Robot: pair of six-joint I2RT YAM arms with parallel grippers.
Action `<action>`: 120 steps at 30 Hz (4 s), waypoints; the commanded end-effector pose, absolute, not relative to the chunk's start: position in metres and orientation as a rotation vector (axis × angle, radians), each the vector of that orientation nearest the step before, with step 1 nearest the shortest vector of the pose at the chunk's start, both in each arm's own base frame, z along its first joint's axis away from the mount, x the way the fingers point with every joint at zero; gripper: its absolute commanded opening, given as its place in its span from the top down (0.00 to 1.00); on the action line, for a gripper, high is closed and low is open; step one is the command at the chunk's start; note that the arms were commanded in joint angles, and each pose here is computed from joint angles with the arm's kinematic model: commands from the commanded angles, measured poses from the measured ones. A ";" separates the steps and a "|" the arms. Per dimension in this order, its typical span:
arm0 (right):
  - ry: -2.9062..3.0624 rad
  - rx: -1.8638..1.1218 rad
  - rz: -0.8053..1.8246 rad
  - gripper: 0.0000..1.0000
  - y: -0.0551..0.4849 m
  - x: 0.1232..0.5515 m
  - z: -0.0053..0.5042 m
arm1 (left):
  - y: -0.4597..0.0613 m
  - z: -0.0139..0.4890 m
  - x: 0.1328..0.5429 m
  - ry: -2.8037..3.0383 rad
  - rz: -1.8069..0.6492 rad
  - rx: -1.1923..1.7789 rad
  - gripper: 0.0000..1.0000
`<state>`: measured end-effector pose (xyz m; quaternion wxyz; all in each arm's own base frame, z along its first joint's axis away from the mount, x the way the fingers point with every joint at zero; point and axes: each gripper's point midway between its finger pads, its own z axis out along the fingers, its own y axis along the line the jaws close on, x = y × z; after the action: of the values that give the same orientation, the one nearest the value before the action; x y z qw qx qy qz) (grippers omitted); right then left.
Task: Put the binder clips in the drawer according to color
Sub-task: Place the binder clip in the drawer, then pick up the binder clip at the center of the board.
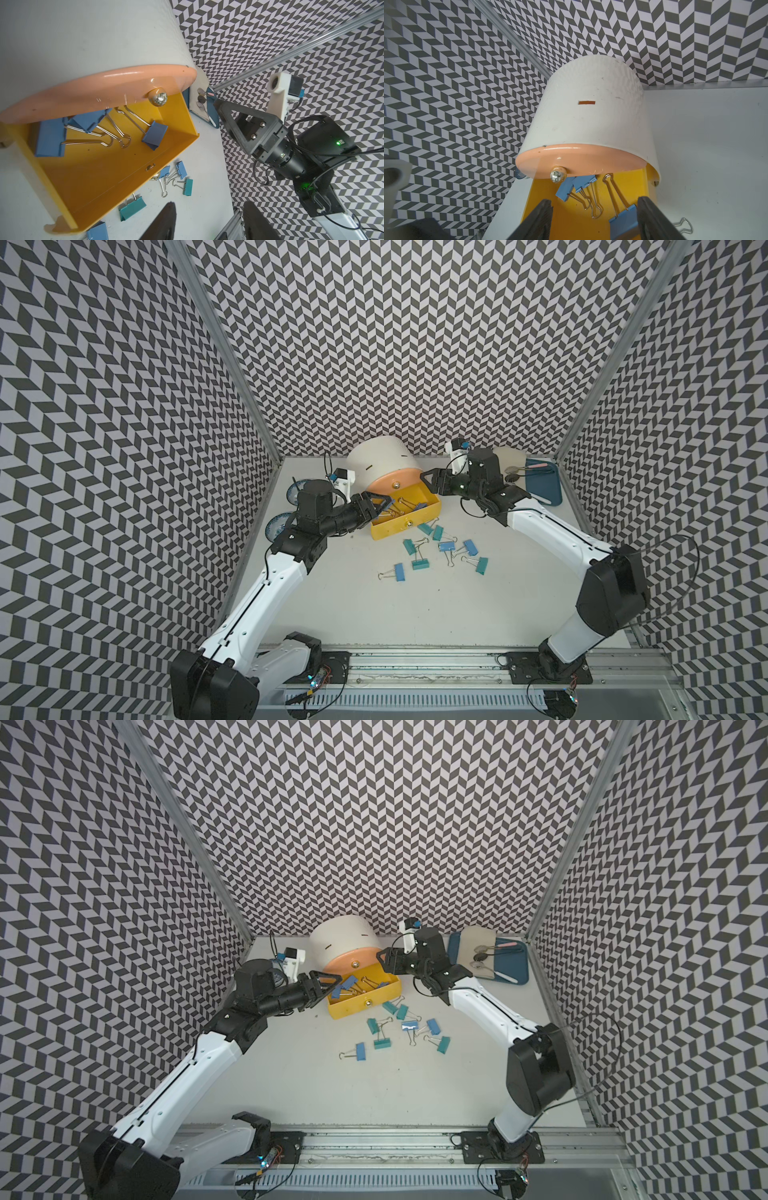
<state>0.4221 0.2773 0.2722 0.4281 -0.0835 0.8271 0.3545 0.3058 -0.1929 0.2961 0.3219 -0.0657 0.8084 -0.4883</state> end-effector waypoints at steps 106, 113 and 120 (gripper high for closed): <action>2.679 -0.070 0.389 0.71 0.157 0.333 0.035 | -0.169 0.214 0.237 2.210 -1.231 -0.303 0.45; 2.638 -0.066 0.409 0.71 0.158 0.334 0.055 | -0.169 0.225 0.239 2.190 -1.229 -0.294 0.45; 2.577 -0.062 0.431 0.72 0.158 0.337 0.085 | -0.169 0.239 0.243 2.167 -1.217 -0.277 0.44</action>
<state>0.3320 0.1552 0.0625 0.2355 -0.0245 0.9598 0.1505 0.2412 -0.1674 0.2210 0.2950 -0.1223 0.8289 -0.4593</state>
